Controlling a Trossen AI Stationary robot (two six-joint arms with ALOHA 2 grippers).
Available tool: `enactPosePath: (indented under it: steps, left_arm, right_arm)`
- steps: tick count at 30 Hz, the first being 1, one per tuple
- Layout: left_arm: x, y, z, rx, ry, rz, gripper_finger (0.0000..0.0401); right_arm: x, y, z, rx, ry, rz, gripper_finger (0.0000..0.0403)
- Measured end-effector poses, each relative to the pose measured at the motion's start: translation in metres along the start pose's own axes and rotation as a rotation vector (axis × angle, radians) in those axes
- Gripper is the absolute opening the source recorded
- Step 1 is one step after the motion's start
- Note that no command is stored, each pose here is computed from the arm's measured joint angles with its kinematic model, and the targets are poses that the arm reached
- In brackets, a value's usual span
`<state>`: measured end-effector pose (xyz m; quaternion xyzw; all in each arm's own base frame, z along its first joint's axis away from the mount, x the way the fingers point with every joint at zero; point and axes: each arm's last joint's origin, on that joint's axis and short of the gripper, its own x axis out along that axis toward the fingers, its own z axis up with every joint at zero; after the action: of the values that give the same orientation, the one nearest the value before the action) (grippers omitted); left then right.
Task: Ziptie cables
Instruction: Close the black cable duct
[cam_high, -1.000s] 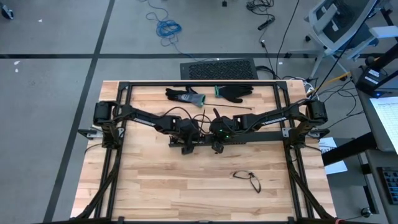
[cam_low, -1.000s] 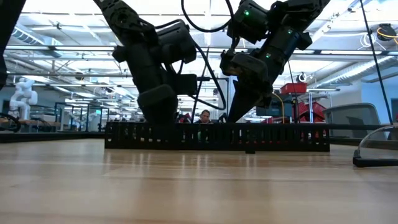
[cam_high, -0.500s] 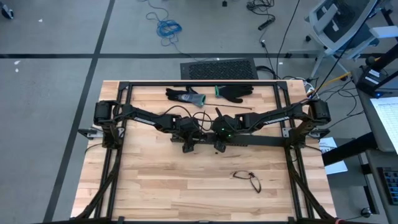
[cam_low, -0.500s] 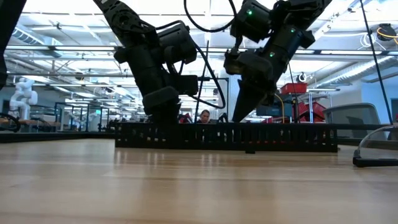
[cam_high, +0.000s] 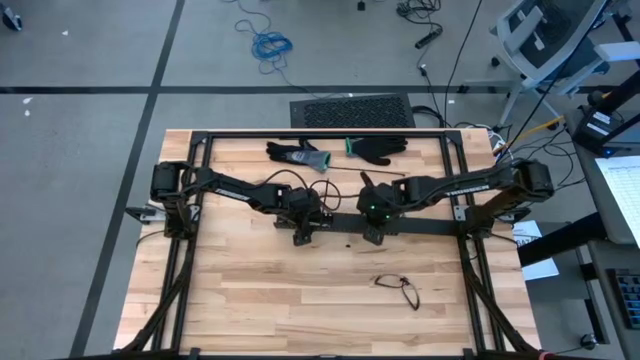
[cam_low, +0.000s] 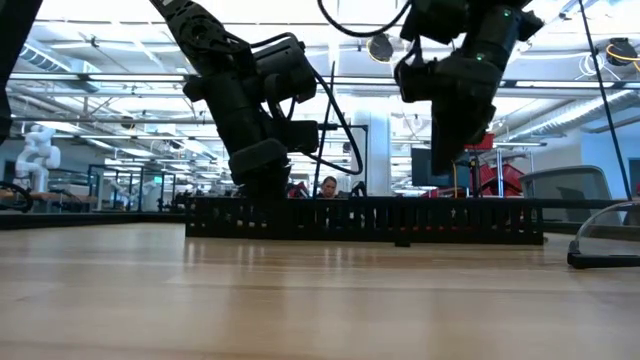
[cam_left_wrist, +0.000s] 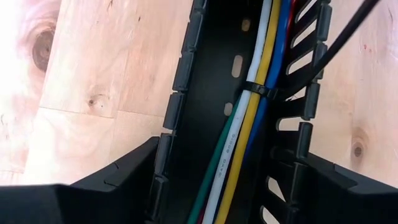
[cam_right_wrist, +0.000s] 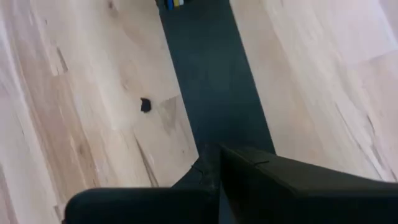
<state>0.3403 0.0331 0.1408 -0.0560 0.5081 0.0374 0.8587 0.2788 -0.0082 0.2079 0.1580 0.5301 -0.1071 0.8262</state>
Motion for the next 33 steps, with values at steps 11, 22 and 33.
enactPosePath:
  steps: [11, 22, 33]
  left_arm:
    - [0.000, 0.000, 0.000, 0.000, 0.001, -0.003, 0.0287]
    - [0.000, -0.001, -0.001, -0.039, 0.005, -0.006, 0.0287]
    - [0.000, -0.007, -0.001, -0.033, 0.003, -0.012, 0.0287]
  right_arm:
    - [0.022, -0.001, 0.001, -0.053, 0.047, -0.030, 0.0000]
    - [0.070, 0.006, 0.020, -0.078, -0.071, 0.003, 0.0000]
    - [0.074, 0.008, 0.024, -0.042, -0.113, 0.042, 0.0000]
